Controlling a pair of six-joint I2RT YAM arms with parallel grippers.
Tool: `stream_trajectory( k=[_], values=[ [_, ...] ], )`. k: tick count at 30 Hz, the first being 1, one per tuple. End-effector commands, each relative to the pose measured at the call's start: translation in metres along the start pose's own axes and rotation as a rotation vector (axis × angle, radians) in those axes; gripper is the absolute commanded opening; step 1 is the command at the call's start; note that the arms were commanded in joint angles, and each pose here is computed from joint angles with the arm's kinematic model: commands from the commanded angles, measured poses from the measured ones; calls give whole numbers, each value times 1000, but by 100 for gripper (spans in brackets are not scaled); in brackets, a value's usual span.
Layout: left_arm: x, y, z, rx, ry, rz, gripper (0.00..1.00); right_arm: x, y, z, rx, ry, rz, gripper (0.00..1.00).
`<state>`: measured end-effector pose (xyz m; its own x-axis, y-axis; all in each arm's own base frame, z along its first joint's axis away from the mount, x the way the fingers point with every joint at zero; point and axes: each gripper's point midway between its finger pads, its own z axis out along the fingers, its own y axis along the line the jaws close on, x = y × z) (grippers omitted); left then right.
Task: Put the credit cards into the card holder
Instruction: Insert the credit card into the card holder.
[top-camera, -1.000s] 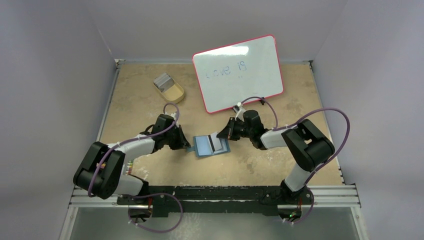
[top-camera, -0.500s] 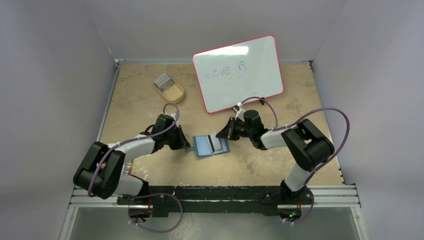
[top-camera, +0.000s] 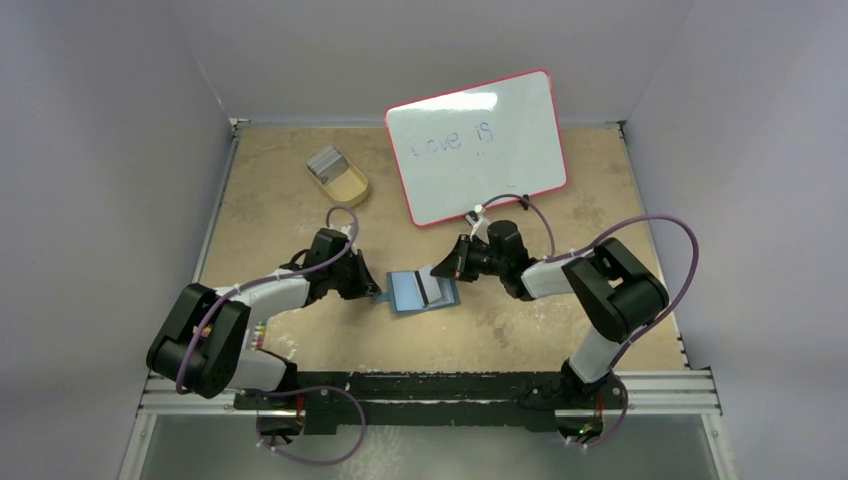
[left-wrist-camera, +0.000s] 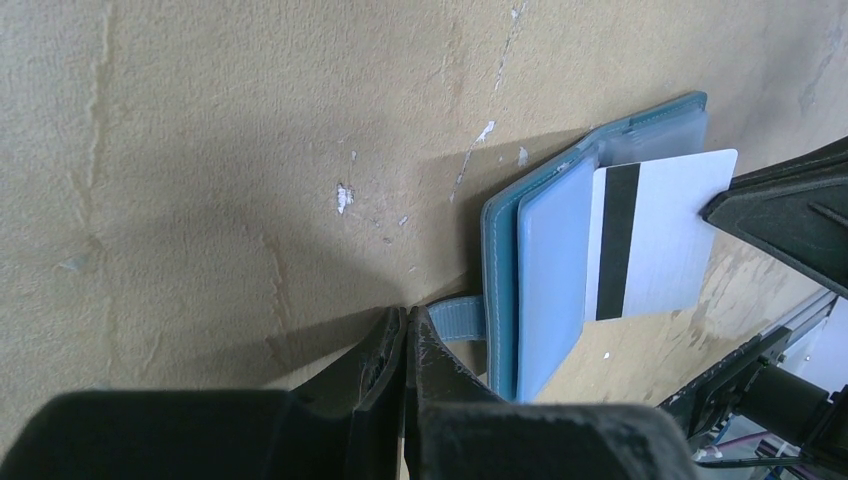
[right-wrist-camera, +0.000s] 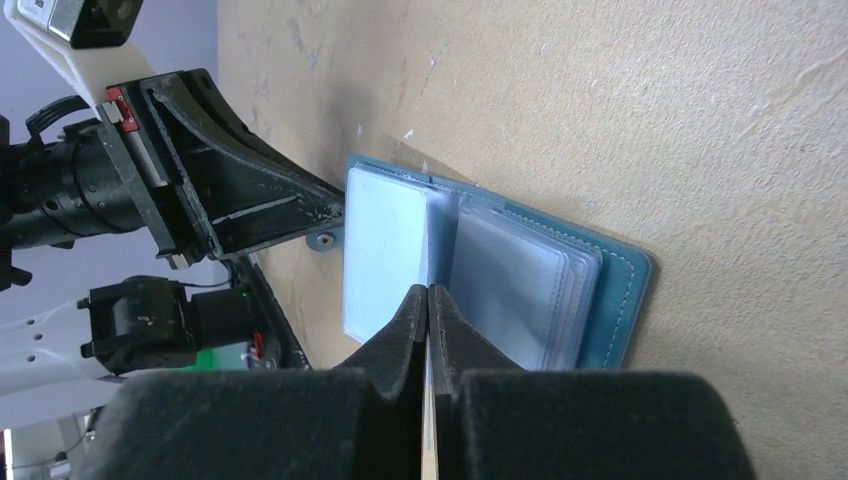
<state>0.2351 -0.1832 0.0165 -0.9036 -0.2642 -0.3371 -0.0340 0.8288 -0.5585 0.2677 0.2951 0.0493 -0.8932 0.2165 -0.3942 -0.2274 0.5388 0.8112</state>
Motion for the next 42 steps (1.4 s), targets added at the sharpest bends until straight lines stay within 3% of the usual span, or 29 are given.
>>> stream_trajectory(
  k=[1,24,30,35,42],
  values=[
    [-7,0,1,-16,-35,1,0,-2,8,1,-37,-8,-9,0],
    [-9,-1,2,-22,-37,-21,0,13,-1,14,-1,5,3,0],
    [-7,1,4,-22,-33,-28,0,17,1,14,40,3,1,9],
    [-10,-2,4,-12,-40,-29,0,15,1,15,82,-19,-4,0],
    [-8,1,6,-13,-63,-74,0,12,4,14,56,-58,46,0]
  ],
)
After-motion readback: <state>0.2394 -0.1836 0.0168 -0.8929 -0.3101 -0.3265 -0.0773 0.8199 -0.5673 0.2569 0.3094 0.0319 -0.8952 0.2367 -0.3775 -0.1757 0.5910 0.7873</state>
